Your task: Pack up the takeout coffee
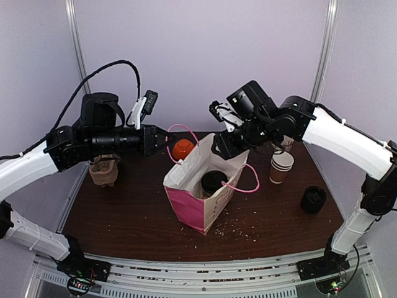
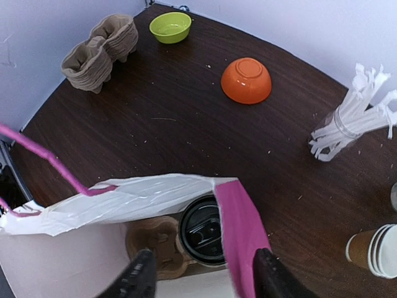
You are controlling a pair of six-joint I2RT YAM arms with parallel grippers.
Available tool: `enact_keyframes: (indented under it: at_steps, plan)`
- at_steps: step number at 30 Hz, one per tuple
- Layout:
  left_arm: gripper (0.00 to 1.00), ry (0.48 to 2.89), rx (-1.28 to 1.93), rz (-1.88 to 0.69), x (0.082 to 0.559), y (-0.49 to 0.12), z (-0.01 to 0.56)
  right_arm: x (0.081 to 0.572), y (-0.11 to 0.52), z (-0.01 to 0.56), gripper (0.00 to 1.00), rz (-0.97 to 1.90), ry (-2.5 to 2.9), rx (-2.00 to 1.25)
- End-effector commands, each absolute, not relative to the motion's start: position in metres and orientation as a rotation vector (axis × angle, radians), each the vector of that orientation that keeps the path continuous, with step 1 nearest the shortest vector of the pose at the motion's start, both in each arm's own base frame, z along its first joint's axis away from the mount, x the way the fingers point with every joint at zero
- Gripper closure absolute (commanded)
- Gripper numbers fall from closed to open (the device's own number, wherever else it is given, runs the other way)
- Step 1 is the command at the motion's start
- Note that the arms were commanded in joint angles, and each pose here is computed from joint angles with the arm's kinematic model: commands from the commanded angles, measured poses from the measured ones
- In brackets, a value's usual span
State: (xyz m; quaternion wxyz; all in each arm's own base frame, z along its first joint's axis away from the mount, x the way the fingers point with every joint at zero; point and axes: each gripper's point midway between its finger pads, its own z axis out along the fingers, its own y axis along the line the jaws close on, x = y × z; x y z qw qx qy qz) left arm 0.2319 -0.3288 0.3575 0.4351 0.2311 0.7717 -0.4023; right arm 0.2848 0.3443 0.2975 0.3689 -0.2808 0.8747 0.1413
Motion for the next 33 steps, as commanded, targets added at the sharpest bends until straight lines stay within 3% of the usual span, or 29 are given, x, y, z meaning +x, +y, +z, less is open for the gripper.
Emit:
enact_keyframes:
  at_steps: [1,4,9,11,15,18,24,33]
  plan:
    - [1.00,1.969,0.435,-0.935,0.246,-0.304,0.354,0.286,0.350,0.340,0.37,0.486,2.194,-0.666]
    - [1.00,2.001,0.403,-0.890,0.251,-0.294,0.347,0.299,0.342,0.367,0.29,0.518,2.138,-0.581]
    - [1.00,2.023,0.398,-0.828,0.253,-0.283,0.341,0.334,0.296,0.405,0.25,0.497,2.013,-0.307]
    - [1.00,2.025,0.399,-0.807,0.254,-0.280,0.340,0.357,0.267,0.403,0.26,0.441,1.981,-0.167]
    - [1.00,2.052,0.381,-0.737,0.260,-0.273,0.331,0.401,0.236,0.371,0.38,0.382,1.986,-0.026]
    - [1.00,2.087,0.352,-0.660,0.265,-0.265,0.319,0.426,0.245,0.341,0.43,0.403,2.023,-0.037]
    - [1.00,2.113,0.324,-0.563,0.267,-0.249,0.309,0.455,0.275,0.316,0.40,0.381,2.037,-0.175]
    - [1.00,2.130,0.342,-0.515,0.267,-0.244,0.301,0.495,0.291,0.288,0.42,0.210,2.058,-0.290]
